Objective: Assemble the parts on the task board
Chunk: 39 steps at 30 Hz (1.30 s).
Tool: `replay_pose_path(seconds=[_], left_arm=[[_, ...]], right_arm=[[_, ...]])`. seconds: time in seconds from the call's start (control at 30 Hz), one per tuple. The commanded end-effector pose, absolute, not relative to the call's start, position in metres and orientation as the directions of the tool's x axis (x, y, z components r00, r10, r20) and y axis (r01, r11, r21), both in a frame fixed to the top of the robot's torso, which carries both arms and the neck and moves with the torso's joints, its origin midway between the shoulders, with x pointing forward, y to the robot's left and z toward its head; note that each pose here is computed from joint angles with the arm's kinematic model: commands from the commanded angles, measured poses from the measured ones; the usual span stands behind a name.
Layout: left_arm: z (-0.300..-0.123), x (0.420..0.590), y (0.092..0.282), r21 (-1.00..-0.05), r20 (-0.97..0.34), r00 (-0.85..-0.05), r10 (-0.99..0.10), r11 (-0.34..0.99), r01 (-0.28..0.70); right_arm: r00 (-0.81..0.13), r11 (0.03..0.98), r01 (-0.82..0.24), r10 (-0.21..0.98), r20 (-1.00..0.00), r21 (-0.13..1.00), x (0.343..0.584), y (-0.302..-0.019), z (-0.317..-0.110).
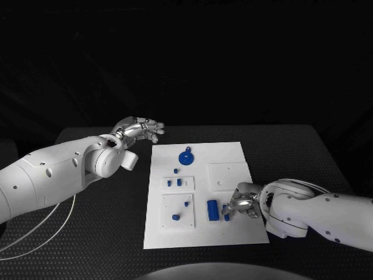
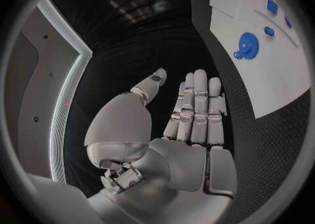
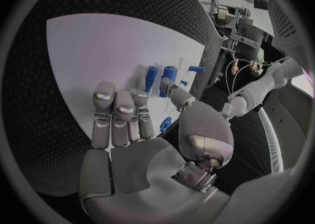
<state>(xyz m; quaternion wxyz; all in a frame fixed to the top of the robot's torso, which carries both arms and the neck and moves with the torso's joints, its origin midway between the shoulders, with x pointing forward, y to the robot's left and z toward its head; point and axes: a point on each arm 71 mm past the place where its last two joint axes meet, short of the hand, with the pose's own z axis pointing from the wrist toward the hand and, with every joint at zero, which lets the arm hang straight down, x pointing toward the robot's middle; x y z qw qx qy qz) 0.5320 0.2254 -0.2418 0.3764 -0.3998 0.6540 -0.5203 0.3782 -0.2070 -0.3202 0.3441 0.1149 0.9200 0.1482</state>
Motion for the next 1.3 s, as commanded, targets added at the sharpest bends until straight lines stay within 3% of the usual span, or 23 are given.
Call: replay_pose_path(seconds=[0.03,0.53,1.3], left_arm=[[-0.2412,0.5316,0.2228,-0.983,-0.064,-0.41,-0.91,0.128,-0.13],[-0.2412,0.5317,0.2242,-0.983,-0.065,-0.408,-0.911,0.129,-0.131],[-0.2413,0.5316,0.2236,-0.983,-0.065,-0.409,-0.91,0.129,-0.131]], right_arm=[[-0.744,0.934,0.093,0.296,-0.6,0.345,0.3776,-0.2071,-0.3209],[-0.826,0.949,0.031,0.201,-0.527,0.313,0.369,-0.2155,-0.3248],[-0.767,0.962,0.027,0.193,-0.611,0.271,0.3787,-0.2153,-0.324]])
